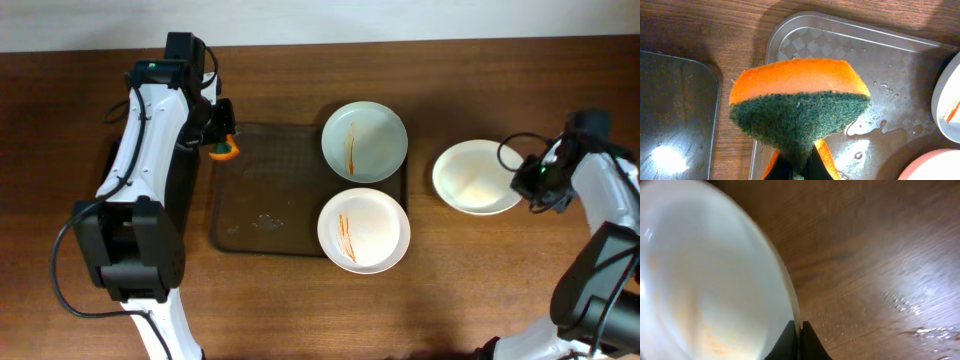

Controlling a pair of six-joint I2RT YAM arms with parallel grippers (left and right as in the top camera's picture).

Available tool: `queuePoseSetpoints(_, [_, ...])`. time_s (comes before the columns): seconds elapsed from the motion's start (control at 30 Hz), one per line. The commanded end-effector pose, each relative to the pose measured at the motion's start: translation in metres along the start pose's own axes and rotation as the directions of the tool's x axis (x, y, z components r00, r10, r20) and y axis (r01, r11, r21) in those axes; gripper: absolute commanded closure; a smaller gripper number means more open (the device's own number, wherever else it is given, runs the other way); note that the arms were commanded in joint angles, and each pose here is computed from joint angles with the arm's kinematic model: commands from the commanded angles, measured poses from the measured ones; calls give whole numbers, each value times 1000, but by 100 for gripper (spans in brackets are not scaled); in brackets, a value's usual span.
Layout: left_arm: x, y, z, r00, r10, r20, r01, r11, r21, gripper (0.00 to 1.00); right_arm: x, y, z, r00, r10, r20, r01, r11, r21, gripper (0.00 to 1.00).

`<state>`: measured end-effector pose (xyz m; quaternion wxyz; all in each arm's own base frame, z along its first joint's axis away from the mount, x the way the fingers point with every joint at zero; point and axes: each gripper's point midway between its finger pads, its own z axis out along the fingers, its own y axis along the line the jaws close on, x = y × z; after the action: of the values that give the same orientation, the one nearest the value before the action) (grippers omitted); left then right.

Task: Clean dirty plates on tray and stack at the side
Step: 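Grasp the left white plate rim with the right gripper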

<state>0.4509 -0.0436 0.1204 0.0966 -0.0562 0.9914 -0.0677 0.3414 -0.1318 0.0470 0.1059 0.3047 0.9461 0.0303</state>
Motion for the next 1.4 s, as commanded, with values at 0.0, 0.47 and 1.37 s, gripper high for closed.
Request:
queuePoseSetpoints(0.0, [-4, 2, -5, 1000, 12, 18, -12, 1000, -3, 100, 10, -1, 5, 1000, -8, -10, 8, 1000, -6, 51])
queuePoseSetpoints(0.47, [-2, 3, -4, 1000, 11, 9, -11, 1000, -4, 100, 191, 156, 0, 794, -565, -223, 491, 813, -313, 53])
queuePoseSetpoints(1.37, [7, -11, -2, 999, 13, -29, -11, 998, 65, 100, 230, 326, 27, 910, -415, 23, 390, 833, -393, 66])
